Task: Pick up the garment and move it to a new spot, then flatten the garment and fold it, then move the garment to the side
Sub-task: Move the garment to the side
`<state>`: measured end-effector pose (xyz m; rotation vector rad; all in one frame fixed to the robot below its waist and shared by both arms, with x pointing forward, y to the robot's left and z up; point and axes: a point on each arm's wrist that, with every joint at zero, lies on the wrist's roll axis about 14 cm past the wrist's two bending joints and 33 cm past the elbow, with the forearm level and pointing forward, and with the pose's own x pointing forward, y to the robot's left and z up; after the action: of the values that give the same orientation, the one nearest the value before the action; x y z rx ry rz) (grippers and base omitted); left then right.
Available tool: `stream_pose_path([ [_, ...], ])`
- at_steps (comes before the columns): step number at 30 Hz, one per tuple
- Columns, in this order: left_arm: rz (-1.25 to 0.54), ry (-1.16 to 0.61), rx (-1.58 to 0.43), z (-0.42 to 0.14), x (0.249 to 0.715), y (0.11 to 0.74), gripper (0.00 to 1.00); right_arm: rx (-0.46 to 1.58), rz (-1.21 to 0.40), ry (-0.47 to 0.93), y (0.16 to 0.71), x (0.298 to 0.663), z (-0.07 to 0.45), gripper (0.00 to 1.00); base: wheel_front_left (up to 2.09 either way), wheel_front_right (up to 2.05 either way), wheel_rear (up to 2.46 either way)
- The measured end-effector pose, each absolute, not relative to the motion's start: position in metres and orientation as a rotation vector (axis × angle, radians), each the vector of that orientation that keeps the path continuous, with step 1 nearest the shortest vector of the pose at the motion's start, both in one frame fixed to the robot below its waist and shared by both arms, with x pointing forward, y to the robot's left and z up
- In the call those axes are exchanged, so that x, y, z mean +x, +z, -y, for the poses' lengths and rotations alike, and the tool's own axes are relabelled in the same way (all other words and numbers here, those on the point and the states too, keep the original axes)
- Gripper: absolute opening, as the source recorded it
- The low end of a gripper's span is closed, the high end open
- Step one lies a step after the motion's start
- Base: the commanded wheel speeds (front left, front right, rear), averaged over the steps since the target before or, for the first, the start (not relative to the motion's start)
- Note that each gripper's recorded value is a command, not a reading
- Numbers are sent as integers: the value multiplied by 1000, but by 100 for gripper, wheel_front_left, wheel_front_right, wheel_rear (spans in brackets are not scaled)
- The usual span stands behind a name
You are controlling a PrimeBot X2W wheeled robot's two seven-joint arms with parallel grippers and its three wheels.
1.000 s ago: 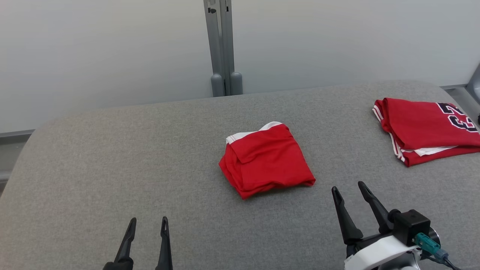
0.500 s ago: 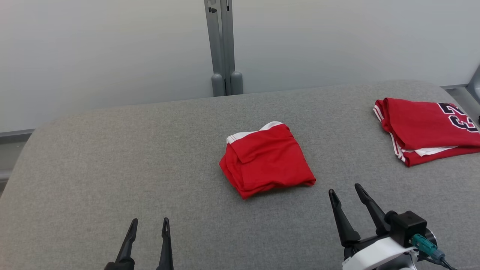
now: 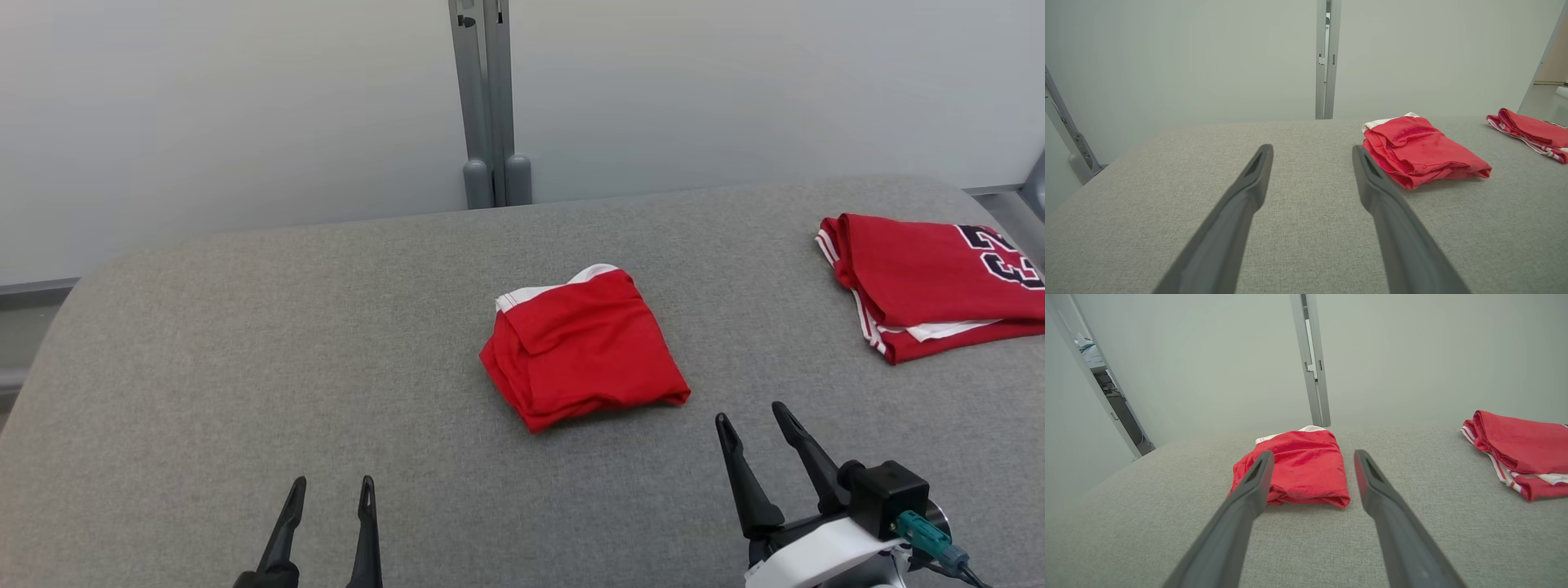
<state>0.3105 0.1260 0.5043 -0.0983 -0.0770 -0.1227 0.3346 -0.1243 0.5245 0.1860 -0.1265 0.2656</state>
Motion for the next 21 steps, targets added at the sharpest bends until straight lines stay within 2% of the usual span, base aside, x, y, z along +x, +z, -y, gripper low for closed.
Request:
stream_pose_path([
  [9, 49, -125, -101, -125, 313, 496, 100, 186, 95, 292, 517, 345, 117, 100, 0, 0, 0],
  [16, 35, -134, -104, -122, 322, 493, 100, 194, 110, 317, 527, 379, 115, 100, 0, 0, 0],
  [21, 15, -140, -113, -119, 326, 488, 100, 193, 44, 366, 513, 402, 109, 100, 0, 0, 0],
])
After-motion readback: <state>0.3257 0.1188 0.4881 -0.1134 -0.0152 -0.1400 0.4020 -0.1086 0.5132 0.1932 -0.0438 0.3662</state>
